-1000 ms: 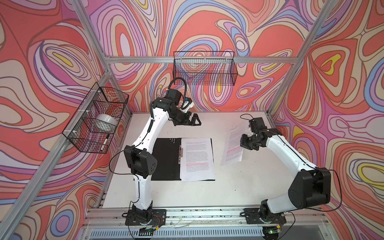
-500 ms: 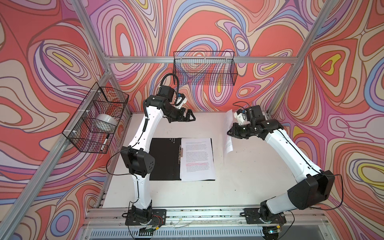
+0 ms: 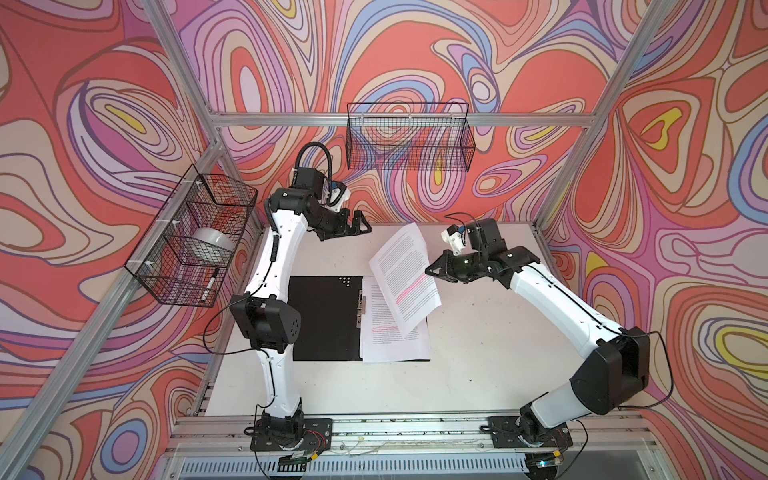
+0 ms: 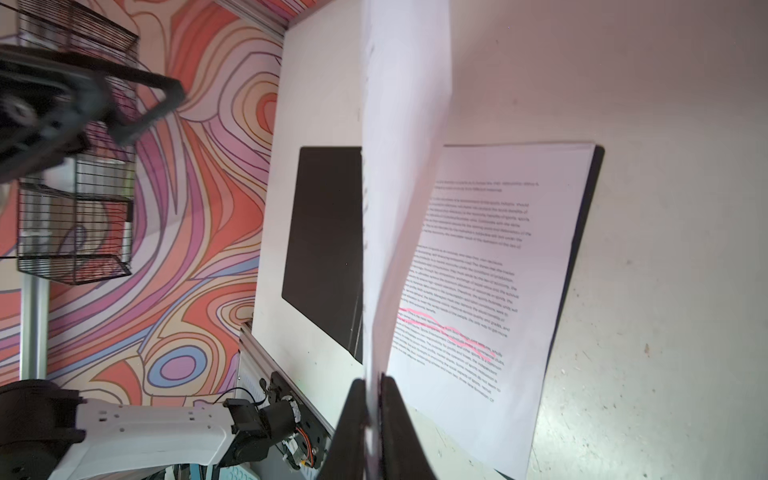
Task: Put the files into the folder
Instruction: 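Lift the sheet and carry it over the folder with the right gripper, then lower the sheet onto the stack with the right gripper while the left lowers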
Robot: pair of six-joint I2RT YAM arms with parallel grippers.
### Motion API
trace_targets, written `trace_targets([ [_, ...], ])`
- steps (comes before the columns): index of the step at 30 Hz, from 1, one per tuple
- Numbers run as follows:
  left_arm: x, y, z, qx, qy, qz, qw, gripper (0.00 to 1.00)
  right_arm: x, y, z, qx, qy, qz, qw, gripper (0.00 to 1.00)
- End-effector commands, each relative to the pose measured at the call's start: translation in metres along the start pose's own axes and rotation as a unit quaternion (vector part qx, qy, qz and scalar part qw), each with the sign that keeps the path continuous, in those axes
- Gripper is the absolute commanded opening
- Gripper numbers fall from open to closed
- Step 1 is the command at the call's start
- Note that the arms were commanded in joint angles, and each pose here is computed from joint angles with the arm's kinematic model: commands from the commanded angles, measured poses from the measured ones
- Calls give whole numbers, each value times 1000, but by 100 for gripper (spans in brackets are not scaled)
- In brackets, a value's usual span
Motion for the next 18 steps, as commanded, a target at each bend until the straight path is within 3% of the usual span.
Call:
trace_targets([
  [1, -17, -12, -8, 8, 1, -17, 1000, 100, 15, -8, -6, 23, -19, -11, 1000, 10],
  [11, -14, -10, -12, 2, 11, -21, 1000, 100, 77, -26, -46, 51, 59, -88, 993, 10],
  [18, -11, -10, -11, -2, 16, -28, 999, 100, 88, -28, -64, 45, 93, -187, 977, 11],
])
Point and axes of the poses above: each gripper's point midway between its finger pads, its own x axis out along the fingers, its own y axis along the line the jaws close on, z = x × y, the point moved 9 cm from there along -x, back along the fingers, and after that the axes turned 13 degrees about -x, right-handed, at the moved point
